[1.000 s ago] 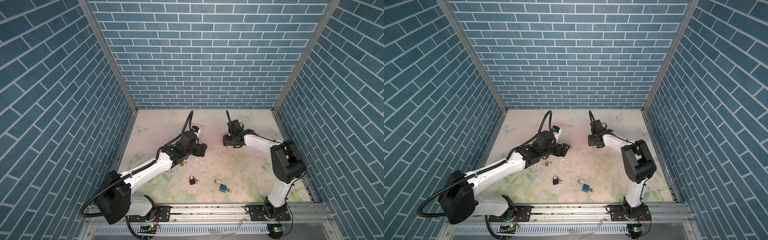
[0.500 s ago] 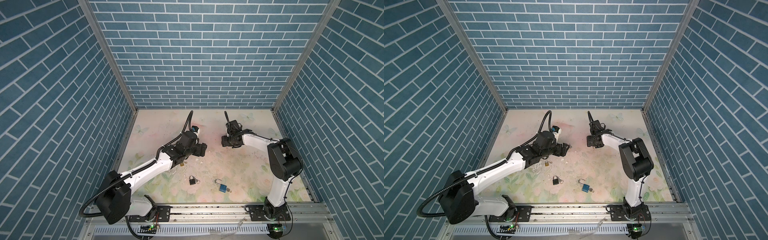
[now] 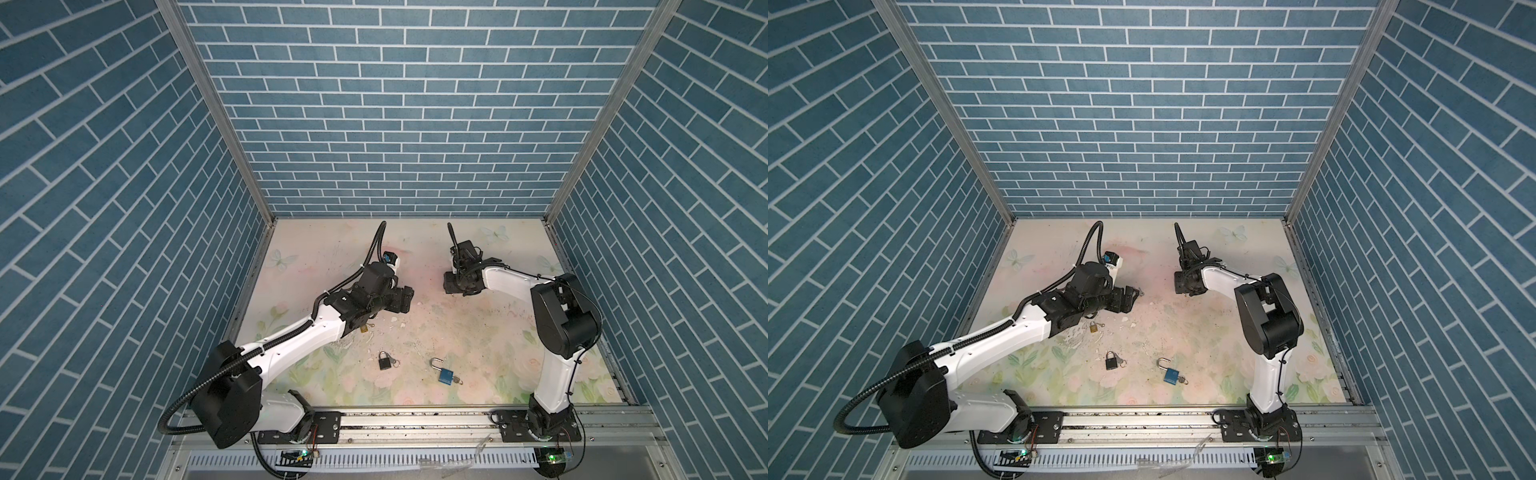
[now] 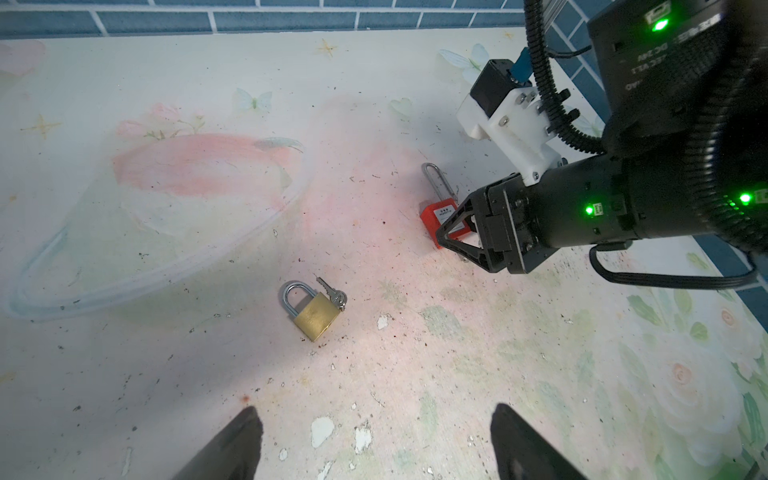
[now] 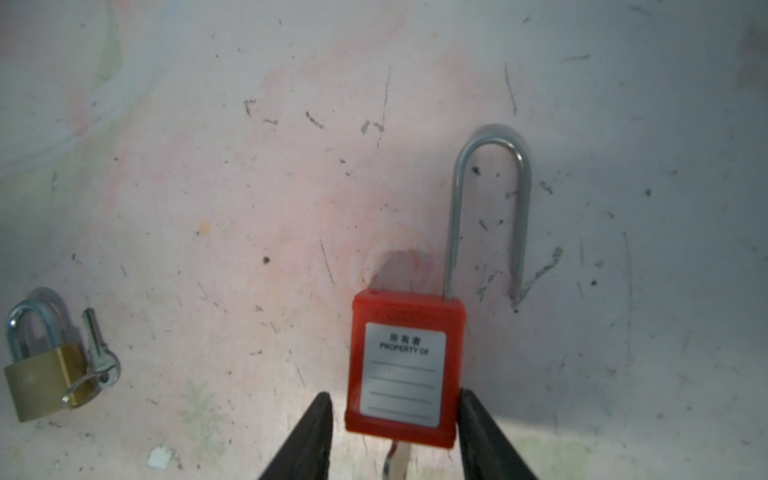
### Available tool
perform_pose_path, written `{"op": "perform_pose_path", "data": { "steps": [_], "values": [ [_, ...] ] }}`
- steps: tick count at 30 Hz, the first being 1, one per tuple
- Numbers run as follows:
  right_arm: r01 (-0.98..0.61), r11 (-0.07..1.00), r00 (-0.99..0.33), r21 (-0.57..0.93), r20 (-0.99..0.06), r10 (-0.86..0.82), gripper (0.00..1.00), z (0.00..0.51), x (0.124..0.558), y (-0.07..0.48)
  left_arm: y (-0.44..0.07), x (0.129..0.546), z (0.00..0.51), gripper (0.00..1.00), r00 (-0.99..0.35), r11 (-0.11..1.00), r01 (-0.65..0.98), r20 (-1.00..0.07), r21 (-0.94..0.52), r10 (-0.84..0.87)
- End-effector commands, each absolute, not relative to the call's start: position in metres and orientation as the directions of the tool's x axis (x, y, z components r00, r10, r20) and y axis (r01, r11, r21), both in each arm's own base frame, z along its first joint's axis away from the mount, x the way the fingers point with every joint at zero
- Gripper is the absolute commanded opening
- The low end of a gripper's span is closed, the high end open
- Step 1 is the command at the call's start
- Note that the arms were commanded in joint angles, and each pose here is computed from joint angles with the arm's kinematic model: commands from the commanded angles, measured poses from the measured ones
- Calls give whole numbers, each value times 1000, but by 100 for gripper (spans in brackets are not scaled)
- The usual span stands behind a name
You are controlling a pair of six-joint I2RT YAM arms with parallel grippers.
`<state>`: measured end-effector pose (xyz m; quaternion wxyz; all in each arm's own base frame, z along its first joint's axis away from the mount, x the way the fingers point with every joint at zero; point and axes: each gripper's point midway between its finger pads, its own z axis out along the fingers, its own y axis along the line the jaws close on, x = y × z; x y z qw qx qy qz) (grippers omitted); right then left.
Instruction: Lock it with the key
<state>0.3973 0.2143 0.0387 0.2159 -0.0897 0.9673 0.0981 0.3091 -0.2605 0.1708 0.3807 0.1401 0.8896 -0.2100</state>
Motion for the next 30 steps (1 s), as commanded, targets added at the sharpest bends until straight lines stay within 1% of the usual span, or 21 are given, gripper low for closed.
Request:
{"op": "perform_pose_path", "data": {
  "steps": [1,7,14,17,20,22,24,27,30],
  "values": [
    [-230,961,-892,153,-428,-145,43,37,401,217,-260,309,173,88,-664,875,410,-742,-257,93],
    [-236,959,-895,157,-419,-152,36,34,401,219,-260,308,173,88,-663,875,410,-743,-255,94],
    [-282,935,-886,217,-433,-167,35,42,404,239,-258,309,174,88,-659,879,403,-747,-254,87],
    [-284,935,-885,210,-432,-172,39,42,406,242,-257,310,175,88,-657,881,401,-749,-252,85],
    [-274,942,-880,195,-447,-163,48,48,407,239,-255,310,177,88,-656,886,392,-751,-248,80],
    [-278,940,-866,197,-474,-157,53,61,408,238,-253,311,178,88,-653,891,384,-753,-242,77],
    [-294,933,-837,205,-527,-148,58,84,408,238,-249,311,180,88,-651,899,369,-756,-237,68],
    [-313,927,-795,208,-591,-137,61,115,405,235,-244,312,182,88,-646,907,349,-762,-234,52],
    [-318,926,-777,205,-616,-131,61,133,399,230,-240,313,186,88,-639,914,329,-768,-237,31]
  ]
}}
